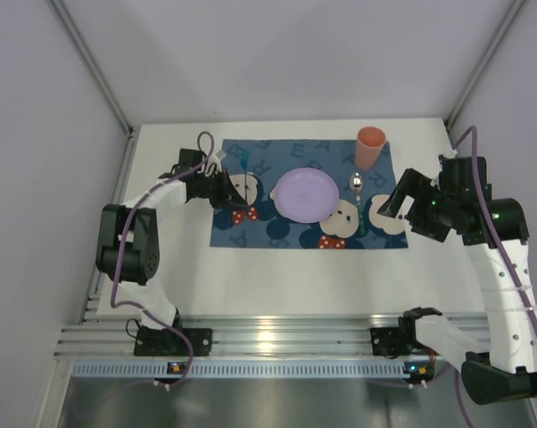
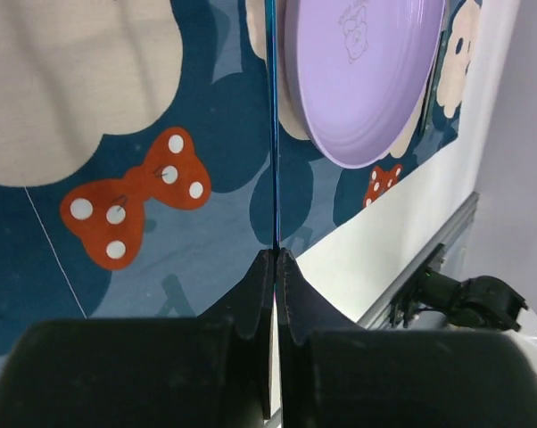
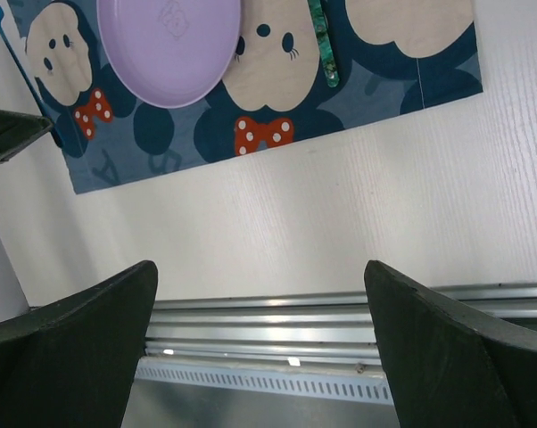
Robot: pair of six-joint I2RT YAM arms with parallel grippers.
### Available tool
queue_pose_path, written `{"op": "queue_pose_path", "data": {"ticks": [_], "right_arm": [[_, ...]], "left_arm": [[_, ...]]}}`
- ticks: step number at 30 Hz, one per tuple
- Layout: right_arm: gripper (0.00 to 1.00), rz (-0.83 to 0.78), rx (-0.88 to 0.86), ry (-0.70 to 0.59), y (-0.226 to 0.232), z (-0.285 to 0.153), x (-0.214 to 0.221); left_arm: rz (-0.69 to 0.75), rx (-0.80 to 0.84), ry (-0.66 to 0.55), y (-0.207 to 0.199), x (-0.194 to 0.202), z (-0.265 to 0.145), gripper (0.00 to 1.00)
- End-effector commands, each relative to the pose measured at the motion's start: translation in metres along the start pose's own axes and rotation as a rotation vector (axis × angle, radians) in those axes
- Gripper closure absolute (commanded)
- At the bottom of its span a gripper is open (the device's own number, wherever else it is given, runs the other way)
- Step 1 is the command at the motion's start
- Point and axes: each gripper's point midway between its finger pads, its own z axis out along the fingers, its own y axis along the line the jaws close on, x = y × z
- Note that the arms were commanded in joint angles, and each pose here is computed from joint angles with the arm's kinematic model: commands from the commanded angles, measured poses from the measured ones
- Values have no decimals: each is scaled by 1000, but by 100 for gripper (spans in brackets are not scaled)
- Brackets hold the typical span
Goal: Set the dinner table for one person
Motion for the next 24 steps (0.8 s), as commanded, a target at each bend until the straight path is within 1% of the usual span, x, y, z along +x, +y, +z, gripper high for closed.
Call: {"op": "queue_pose_path", "data": {"ticks": [1, 7, 9, 13, 14, 16, 18, 19, 21, 22, 24], "right_arm": [[0, -15, 25, 2, -7, 0, 2], [0, -20, 39, 7, -11, 3, 4], [0, -21, 45, 7, -13, 3, 3], [0, -26, 52, 10, -15, 4, 4], [0, -25, 54, 8, -15, 4, 4], [0, -26, 56, 13, -16, 5, 4], [0, -28, 55, 20, -16, 7, 6], [0, -28, 55, 20, -17, 7, 6], [0, -28, 48, 24, -16, 8, 7], [0, -26, 46, 24, -15, 9, 7], [0, -27, 42, 24, -15, 8, 7]], "left_arm": [[51, 212, -2, -20, -16, -1, 100], [-44, 224, 75, 12, -20, 12, 100], [-68, 208, 104, 24, -15, 17, 100], [-104, 171, 124, 42, -8, 17, 100], [-114, 132, 124, 49, -7, 18, 100], [-134, 116, 154, 56, 0, 19, 99], [-141, 83, 170, 64, 5, 21, 96], [-147, 69, 180, 68, 8, 21, 92], [-163, 35, 203, 75, 16, 22, 87], [-165, 31, 209, 76, 18, 21, 82], [-172, -18, 208, 82, 20, 20, 76]]}}
